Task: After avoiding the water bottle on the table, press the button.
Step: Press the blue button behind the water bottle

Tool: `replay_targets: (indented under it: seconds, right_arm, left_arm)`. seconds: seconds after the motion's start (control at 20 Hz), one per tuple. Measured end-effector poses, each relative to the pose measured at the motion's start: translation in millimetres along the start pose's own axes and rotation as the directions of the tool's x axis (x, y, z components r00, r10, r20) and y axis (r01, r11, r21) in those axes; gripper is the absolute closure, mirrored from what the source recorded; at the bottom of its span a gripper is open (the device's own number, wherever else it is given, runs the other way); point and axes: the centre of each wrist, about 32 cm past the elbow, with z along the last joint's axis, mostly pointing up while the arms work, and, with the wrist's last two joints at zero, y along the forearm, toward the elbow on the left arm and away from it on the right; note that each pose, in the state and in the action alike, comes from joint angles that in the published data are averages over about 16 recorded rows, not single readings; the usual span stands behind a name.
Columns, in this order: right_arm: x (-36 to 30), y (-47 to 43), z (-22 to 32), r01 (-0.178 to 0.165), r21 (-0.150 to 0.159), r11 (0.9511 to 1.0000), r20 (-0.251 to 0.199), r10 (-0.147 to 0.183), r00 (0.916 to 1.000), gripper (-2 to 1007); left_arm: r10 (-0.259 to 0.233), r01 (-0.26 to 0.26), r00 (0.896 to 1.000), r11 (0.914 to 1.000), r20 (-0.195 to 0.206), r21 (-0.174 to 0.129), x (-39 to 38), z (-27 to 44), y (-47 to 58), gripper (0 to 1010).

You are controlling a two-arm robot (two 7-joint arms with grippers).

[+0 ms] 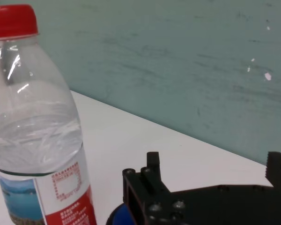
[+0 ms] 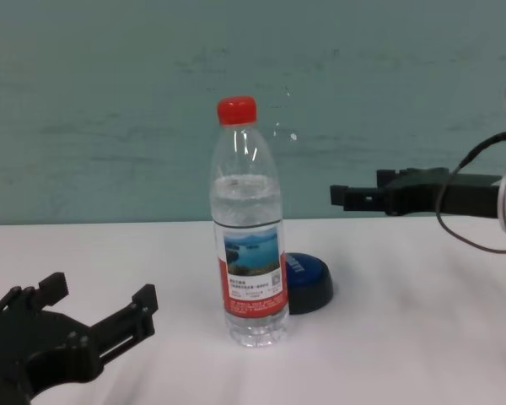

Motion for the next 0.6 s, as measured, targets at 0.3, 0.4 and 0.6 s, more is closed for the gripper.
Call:
replay_targets:
  seconds: [0.3, 0.4, 0.6]
  right_arm:
    - [-2.6, 7.5, 0.1, -0.018, -0.002, 0.9998, 0.008, 0.018, 0.9998, 1]
    - [-3.0, 9.9, 0.3, -0.022, -0.003, 0.9998, 0.011, 0.022, 0.9997, 1]
    - [-2.8, 14.5, 1.2, -0.028, -0.004, 0.9996, 0.015, 0.028, 0.9995, 1]
  left_arm:
    - [0.000, 0.000, 1.000, 1.0000, 0.000, 0.000, 0.0, 0.0, 0.0, 10]
    - [0.000, 0.000, 1.000, 1.0000, 0.000, 0.000, 0.0, 0.0, 0.0, 10]
    - [0.000, 0.000, 1.000, 1.0000, 0.000, 0.000, 0.0, 0.0, 0.0, 10]
